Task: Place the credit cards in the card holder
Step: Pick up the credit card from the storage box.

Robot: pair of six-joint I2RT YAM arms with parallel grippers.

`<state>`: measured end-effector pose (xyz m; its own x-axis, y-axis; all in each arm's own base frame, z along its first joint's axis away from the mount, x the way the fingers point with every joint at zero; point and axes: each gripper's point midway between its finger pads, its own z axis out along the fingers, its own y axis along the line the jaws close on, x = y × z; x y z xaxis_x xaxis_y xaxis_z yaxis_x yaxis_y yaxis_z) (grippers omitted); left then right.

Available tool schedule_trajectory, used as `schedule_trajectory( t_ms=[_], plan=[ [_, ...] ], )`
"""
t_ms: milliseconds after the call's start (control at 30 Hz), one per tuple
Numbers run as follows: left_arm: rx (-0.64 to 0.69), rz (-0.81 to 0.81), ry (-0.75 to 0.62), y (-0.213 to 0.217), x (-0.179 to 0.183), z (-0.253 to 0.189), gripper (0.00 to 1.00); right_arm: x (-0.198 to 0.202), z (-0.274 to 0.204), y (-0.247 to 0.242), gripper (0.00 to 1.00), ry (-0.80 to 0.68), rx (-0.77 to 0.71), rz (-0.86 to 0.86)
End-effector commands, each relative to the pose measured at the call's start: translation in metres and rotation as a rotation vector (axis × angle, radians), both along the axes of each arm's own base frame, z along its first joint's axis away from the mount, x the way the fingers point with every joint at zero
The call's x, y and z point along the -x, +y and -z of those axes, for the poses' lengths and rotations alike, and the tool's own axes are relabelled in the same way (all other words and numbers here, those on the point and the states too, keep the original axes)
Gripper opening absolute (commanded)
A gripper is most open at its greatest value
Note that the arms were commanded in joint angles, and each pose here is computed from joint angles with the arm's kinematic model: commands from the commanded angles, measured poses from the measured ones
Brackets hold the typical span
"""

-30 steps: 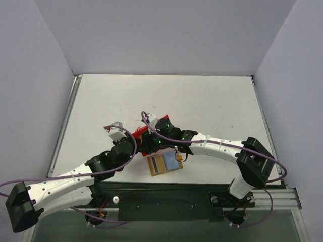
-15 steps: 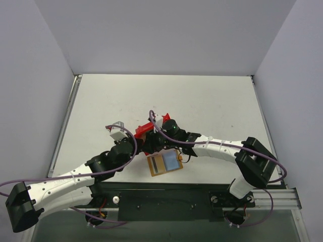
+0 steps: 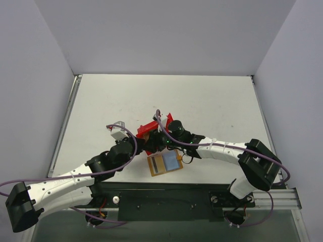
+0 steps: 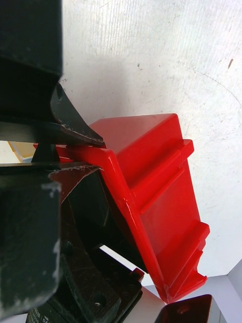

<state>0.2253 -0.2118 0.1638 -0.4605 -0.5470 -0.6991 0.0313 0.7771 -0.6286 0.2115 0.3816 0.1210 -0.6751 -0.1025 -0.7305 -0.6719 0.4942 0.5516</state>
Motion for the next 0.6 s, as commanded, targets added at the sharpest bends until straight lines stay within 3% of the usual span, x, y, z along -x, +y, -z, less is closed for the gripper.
schedule_trajectory(
  t_ms=[0, 567],
  plan=[
    [0.367, 0.026, -0.150, -0.023, -0.003, -0.100, 0.00, -0.043, 0.011, -0.033, 0.41, -0.023, 0.048, 0.205],
    [0.366, 0.027, -0.147, -0.023, -0.003, -0.099, 0.00, -0.050, 0.011, -0.045, 0.42, -0.032, 0.064, 0.275]
  ],
)
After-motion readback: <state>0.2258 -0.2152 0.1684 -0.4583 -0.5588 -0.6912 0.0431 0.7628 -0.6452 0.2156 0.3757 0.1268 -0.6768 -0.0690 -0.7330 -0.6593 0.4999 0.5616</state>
